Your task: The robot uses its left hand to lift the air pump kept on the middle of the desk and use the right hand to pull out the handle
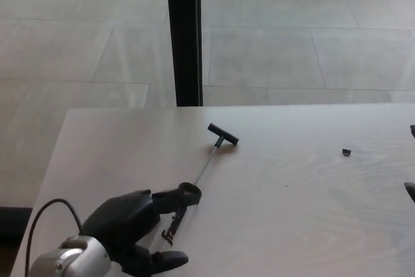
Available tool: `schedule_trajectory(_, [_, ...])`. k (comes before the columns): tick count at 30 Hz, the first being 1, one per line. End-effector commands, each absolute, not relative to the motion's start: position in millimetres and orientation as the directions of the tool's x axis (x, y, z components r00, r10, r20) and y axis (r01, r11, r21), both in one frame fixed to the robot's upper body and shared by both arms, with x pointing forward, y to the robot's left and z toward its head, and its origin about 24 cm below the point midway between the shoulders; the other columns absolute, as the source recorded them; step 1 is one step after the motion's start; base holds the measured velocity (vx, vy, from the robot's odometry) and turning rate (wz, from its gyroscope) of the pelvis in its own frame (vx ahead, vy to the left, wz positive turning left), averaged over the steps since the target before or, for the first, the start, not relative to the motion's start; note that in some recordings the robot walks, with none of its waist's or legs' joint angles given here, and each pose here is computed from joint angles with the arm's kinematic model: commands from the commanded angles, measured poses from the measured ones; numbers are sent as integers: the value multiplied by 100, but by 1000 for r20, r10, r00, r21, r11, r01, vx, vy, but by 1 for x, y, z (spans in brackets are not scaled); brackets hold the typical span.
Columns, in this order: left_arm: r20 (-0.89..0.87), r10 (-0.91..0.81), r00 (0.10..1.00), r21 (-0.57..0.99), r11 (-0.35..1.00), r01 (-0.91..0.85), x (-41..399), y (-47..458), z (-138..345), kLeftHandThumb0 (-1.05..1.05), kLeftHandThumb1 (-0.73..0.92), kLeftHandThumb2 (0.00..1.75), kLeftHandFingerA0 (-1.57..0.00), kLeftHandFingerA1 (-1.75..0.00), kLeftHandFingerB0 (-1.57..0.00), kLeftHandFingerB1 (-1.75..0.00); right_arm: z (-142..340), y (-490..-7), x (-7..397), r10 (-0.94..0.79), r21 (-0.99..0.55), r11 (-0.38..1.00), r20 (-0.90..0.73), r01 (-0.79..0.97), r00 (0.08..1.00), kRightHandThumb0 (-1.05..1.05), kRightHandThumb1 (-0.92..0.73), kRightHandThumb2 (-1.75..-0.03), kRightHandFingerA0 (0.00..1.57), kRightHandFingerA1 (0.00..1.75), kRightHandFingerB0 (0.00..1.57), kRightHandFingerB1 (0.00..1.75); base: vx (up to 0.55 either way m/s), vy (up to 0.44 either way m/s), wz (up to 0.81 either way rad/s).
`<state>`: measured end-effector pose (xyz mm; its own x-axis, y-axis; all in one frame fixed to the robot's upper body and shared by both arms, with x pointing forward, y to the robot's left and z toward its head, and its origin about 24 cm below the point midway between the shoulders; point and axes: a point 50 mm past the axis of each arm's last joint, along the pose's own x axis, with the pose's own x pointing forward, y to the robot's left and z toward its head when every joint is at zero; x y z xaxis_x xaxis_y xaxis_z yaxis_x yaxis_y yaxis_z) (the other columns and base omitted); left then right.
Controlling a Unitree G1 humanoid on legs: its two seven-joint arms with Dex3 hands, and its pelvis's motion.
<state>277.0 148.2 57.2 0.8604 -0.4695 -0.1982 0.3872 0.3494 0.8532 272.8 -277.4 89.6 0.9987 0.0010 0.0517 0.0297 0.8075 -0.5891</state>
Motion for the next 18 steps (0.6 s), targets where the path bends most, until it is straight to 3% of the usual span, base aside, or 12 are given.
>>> schedule_trajectory(1, [-188, -527, 829, 838, 355, 415, 279, 157, 104, -104, 62, 95, 0, 0, 0, 0, 95, -282, 274, -24, -581, 811, 94, 74, 995, -72, -77, -64, 9, 54, 20, 28, 0, 0, 0])
schedule_trajectory(3, [-78, -541, 838, 827, 434, 358, 278, 162, 128, -99, 80, 65, 0, 0, 0, 0, 97, -284, 274, -23, -591, 803, 93, 74, 995, -72, -80, -64, 8, 55, 20, 29, 0, 0, 0])
schedule_trajectory(4, [-34, -525, 850, 836, 452, 313, 276, 167, 149, -100, 62, 93, 0, 0, 0, 0, 97, -286, 273, -23, -588, 805, 94, 74, 995, -37, -47, -106, 6, 55, 0, 48, 0, 0, 0])
schedule_trajectory(5, [9, -527, 850, 820, 491, 295, 275, 174, 163, -97, 82, 64, 0, 0, 0, 0, 97, -289, 270, -31, -584, 808, 91, 78, 995, -37, -47, -106, 6, 56, 0, 48, 0, 0, 0])
schedule_trajectory(6, [83, -504, 860, 810, 537, 237, 273, 188, 182, -103, 66, 110, 0, -17, 0, -1, 98, -296, 268, -35, -586, 806, 88, 80, 995, -77, -62, -98, 3, 46, 9, 41, 0, 0, 0])
schedule_trajectory(7, [137, -477, 868, 790, 581, 195, 268, 201, 198, -96, 58, 90, 0, 0, 0, -1, 101, -302, 267, -49, -597, 797, 90, 93, 995, -78, -61, -96, 5, 48, 11, 42, 0, 0, 0])
schedule_trajectory(12, [234, -289, 928, 763, 646, 9, 242, 262, 234, -103, 68, 106, 0, -17, -3, 0, 114, -337, 253, -118, -649, 747, 87, 146, 989, -37, -47, -106, 6, 55, 0, 49, 0, 0, 0])
schedule_trajectory(13, [258, -225, 940, 721, 692, -33, 234, 281, 233, -103, 68, 107, 0, -14, -5, 0, 118, -347, 250, -135, -638, 752, 96, 165, 986, -77, -61, -98, 5, 52, 8, 40, 0, 0, 0])
schedule_trajectory(14, [250, -180, 951, 707, 705, -53, 228, 293, 232, -88, 79, 69, 0, -7, 0, -17, 121, -353, 247, -150, -641, 746, 105, 182, 983, -74, -77, -63, 7, 51, 17, 27, 0, 0, 0])
schedule_trajectory(15, [248, -143, 958, 687, 723, -70, 224, 306, 228, -95, 71, 107, 0, -21, 0, -12, 124, -360, 244, -168, -637, 745, 110, 199, 980, -74, -75, -63, 6, 50, 18, 28, 0, 0, 0])
schedule_trajectory(16, [237, -52, 970, 624, 773, -111, 211, 331, 218, -98, 71, 108, 0, -15, 0, -5, 130, -377, 231, -212, -677, 700, 108, 228, 971, -78, -62, -98, 3, 47, 9, 40, 0, 0, 0])
schedule_trajectory(18, [235, 12, 972, 565, 812, -147, 199, 348, 210, -95, 71, 106, 0, -15, 0, -7, 136, -390, 225, -256, -690, 672, 125, 270, 958, -38, -44, -104, 5, 55, 0, 49, 0, 0, 0])
